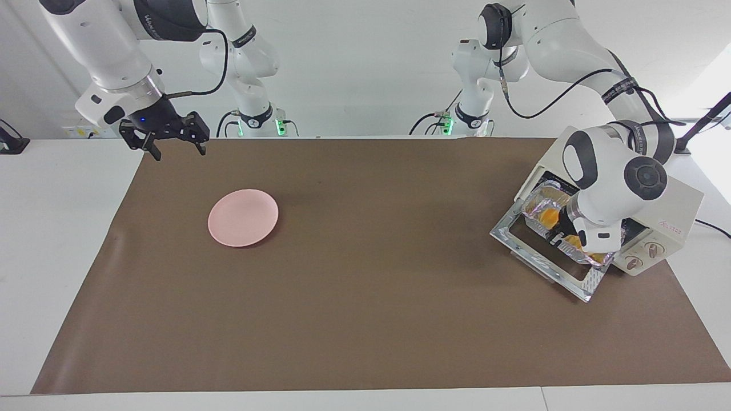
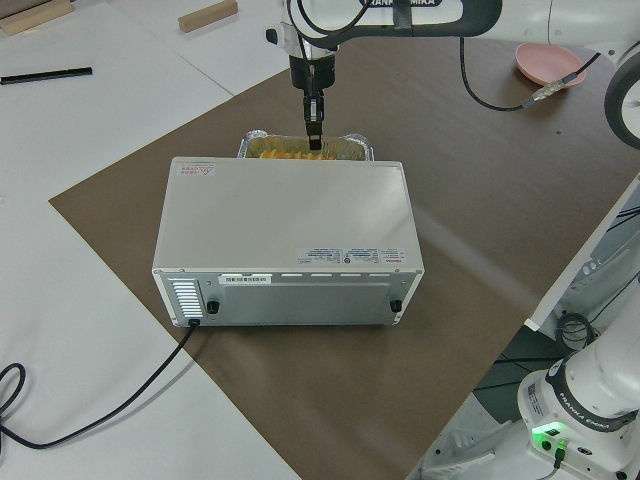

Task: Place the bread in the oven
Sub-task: 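Carry the foil tray with the left gripper into the oven, then release the tray inside the oven and raise the left gripper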

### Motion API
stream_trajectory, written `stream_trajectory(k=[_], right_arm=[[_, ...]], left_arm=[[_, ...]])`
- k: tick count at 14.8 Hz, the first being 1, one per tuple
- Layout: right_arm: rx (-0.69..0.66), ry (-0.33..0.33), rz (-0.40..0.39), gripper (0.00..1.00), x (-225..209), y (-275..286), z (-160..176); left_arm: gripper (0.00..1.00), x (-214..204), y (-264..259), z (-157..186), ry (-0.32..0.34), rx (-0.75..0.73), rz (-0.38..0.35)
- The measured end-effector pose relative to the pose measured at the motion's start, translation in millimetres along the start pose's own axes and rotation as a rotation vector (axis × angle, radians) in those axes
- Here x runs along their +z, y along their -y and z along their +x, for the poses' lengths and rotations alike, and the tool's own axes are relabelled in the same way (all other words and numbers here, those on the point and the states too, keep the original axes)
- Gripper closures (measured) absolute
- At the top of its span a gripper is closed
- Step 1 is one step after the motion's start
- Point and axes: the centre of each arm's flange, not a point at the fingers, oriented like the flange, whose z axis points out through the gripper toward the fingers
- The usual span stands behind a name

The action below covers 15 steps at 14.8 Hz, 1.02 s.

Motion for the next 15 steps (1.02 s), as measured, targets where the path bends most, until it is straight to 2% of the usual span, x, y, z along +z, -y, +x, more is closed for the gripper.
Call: stream_trajectory(k=[7,15], right_arm=[[0.000,0.000,0.000,0.00,0.0,0.0,0.0],[0.000,0.000,0.000,0.00,0.0,0.0,0.0]], left_arm=[[0.98,-1.4,33.9,17.7,0.023,-0.060,0.009],[0.98,18.8,50.0,18.2,0.071,-0.081,0.028]])
